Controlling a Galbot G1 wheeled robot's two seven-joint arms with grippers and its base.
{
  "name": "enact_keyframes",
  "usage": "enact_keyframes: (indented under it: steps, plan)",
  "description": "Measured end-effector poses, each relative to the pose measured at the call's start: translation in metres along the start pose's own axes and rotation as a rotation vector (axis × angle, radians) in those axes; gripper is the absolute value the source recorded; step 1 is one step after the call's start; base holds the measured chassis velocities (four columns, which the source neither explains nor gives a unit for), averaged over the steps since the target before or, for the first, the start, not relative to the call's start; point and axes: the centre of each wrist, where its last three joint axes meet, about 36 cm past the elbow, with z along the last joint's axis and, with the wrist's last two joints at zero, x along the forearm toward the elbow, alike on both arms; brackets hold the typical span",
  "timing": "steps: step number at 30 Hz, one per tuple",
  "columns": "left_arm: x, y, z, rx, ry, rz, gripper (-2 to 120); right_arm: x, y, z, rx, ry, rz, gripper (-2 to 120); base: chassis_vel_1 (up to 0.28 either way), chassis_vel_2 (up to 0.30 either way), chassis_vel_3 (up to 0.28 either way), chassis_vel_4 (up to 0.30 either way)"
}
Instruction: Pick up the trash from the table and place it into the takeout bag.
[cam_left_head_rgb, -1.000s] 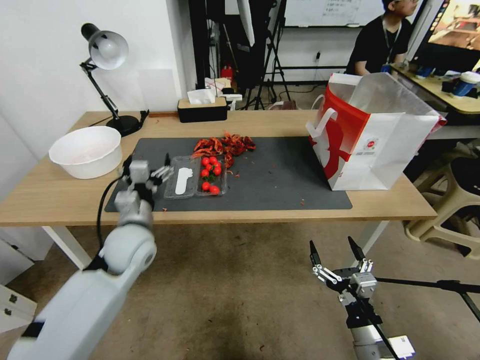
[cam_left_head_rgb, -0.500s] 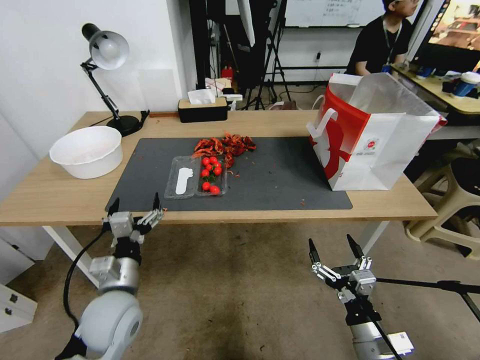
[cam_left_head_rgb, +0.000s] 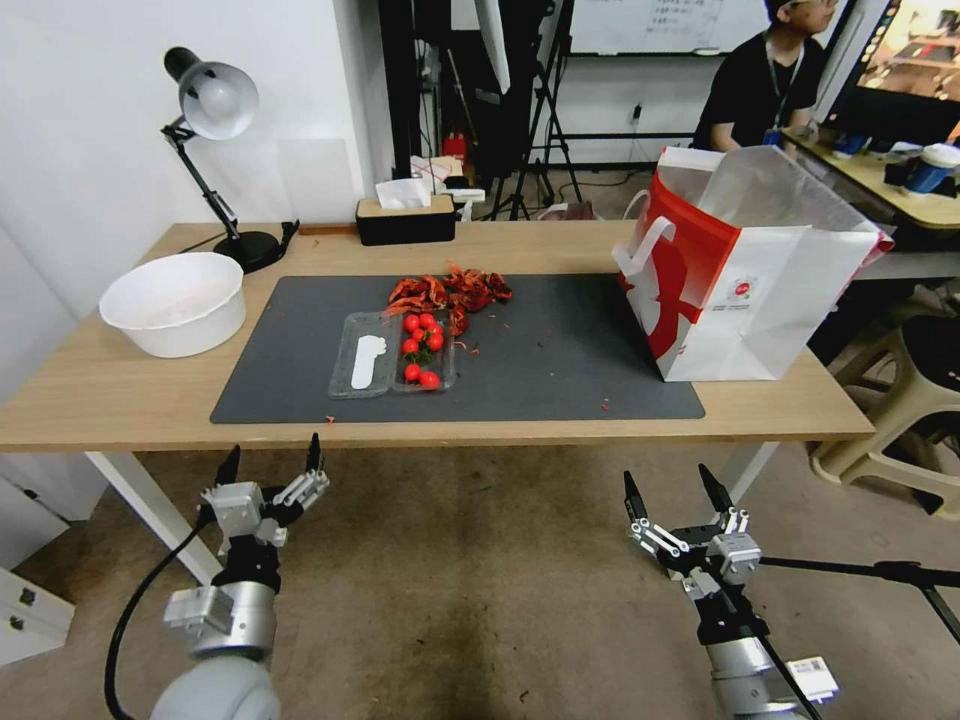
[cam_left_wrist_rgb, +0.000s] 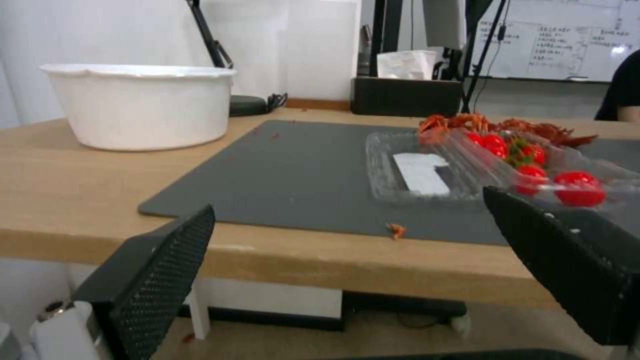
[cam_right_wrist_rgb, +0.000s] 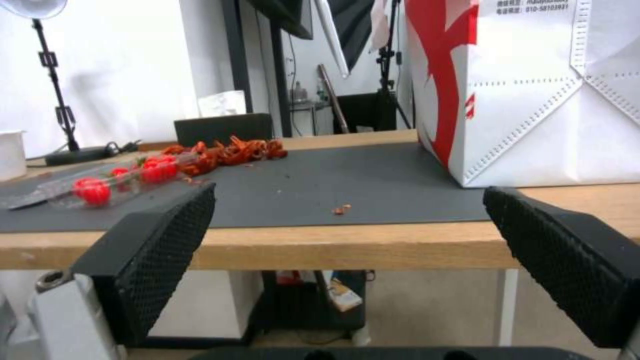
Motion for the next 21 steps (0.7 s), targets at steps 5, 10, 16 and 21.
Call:
enact_keyframes:
  steps: [5,10,16,21]
  plan:
    - [0.011,-0.004,0.012,0.009,0.007,0.004,100,-0.002,0.002,0.001,-0.03,-0.004,-0.009,100,0.0,0.0,0.0,0.0]
    - [0.015,-0.004,0.019,0.025,0.004,0.01,100,-0.005,0.003,0.001,-0.034,-0.008,-0.007,100,0.0,0.0,0.0,0.0]
    - [0.016,0.001,0.026,0.03,-0.005,0.007,100,-0.006,0.005,0.0,-0.039,-0.016,0.002,100,0.0,0.0,0.0,0.0]
    - [0.016,0.001,0.026,0.03,-0.006,0.007,100,-0.006,0.005,0.0,-0.039,-0.018,0.003,100,0.0,0.0,0.0,0.0]
